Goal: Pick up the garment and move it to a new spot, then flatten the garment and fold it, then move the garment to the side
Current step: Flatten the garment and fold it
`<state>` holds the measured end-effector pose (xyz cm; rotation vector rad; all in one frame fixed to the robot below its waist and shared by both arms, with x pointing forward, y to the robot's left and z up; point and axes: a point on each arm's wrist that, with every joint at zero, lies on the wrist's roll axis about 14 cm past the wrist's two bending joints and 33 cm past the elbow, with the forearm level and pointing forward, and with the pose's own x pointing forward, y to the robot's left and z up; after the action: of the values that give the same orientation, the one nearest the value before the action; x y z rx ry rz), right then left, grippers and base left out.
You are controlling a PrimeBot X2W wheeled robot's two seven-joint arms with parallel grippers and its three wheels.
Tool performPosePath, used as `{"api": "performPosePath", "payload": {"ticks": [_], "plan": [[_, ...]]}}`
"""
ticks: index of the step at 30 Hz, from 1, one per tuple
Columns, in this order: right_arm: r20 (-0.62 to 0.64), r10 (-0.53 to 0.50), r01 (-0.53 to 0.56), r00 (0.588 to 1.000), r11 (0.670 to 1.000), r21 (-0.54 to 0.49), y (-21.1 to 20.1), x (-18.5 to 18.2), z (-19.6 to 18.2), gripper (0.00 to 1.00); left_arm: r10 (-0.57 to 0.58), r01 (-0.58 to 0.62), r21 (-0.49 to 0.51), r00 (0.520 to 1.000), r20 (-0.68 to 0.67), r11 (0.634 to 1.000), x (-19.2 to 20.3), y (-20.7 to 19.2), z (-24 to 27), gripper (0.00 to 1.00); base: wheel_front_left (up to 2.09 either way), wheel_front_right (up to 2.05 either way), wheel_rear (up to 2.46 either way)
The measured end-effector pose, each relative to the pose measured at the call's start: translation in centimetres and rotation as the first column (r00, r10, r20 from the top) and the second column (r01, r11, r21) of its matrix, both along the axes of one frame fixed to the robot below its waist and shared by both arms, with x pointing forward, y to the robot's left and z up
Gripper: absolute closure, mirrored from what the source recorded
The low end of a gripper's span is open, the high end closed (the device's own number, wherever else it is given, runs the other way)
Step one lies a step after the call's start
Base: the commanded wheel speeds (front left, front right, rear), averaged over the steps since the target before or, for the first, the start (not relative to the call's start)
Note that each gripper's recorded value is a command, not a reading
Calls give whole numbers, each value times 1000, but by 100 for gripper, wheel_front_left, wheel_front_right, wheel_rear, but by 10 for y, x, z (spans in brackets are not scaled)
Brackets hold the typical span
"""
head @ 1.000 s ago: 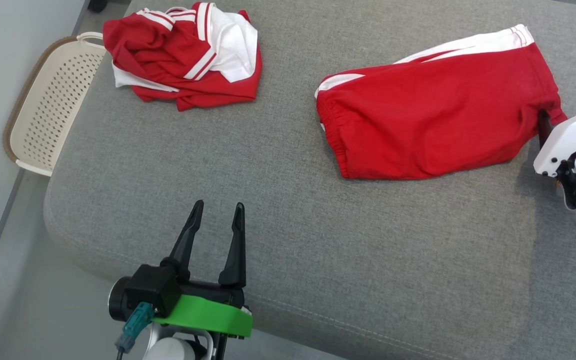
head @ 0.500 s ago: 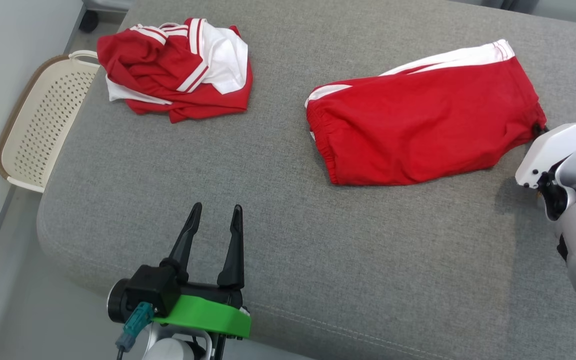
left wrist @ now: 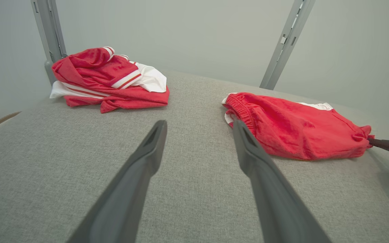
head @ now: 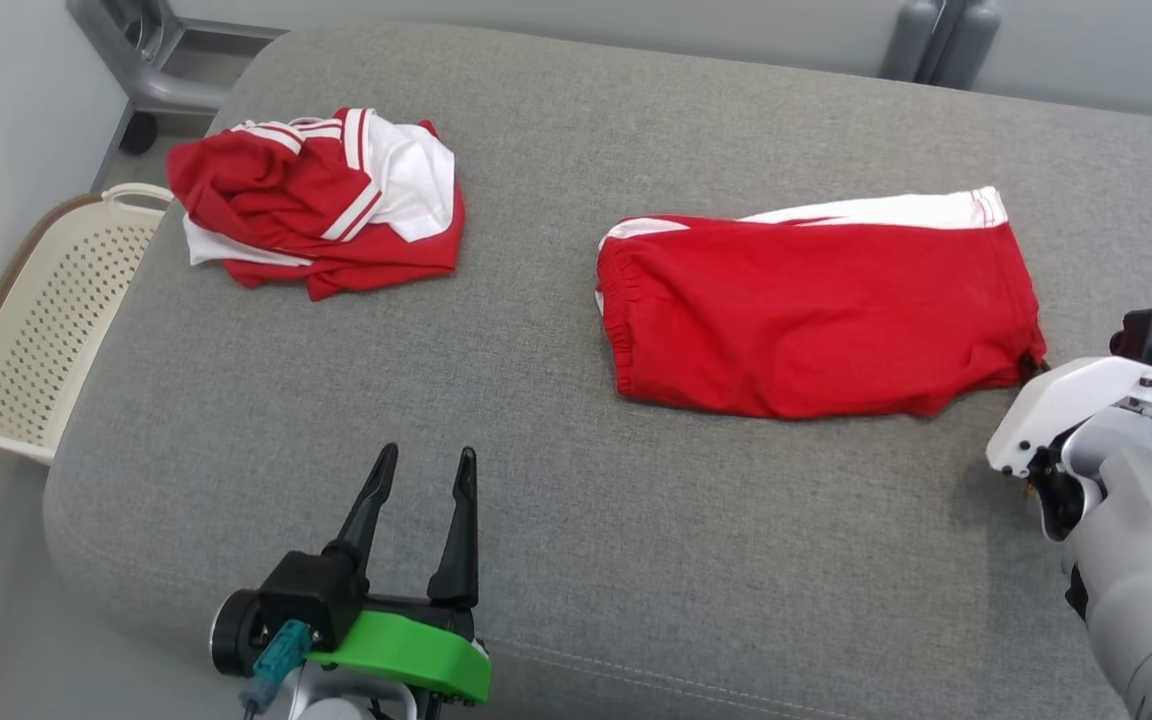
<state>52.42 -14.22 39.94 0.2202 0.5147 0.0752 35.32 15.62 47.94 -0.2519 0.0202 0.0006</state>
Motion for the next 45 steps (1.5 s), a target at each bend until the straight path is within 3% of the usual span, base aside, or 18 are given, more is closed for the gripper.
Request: {"api": "performPosePath", "payload": {"ticks": [15, 16, 17, 21, 30, 38, 45], "plan": [[-3, -58, 58, 998, 998, 12, -16, -50, -4, 100, -36, 36, 17, 999, -8, 999, -9, -6, -4, 0, 0, 0, 0], [-4, -58, 58, 998, 998, 10, -16, -53, -4, 71, -38, 38, 17, 999, -10, 999, -10, -6, -5, 0, 0, 0, 0], [-4, -58, 58, 998, 998, 12, -16, -54, -3, 0, -40, 40, 17, 999, -9, 999, -11, -6, -5, 0, 0, 0, 0], [1, -54, 54, 999, 999, 10, -14, -62, -2, 0, -44, 44, 21, 999, -6, 999, -14, -7, -4, 0, 0, 0, 0], [217, -38, 43, 975, 999, -20, -13, -67, 41, 0, 18, -18, 9, 999, -35, 1000, -28, 8, -9, 0, 0, 0, 0], [433, 16, 7, 901, 999, -51, -7, -87, 87, 0, 62, -61, 32, 998, -27, 998, -26, 25, -5, 0, 0, 0, 0], [517, 43, -16, 855, 998, -57, -4, -127, 100, 0, 41, -40, 70, 999, -12, 997, -17, 29, 2, 0, 0, 0, 0]]}}
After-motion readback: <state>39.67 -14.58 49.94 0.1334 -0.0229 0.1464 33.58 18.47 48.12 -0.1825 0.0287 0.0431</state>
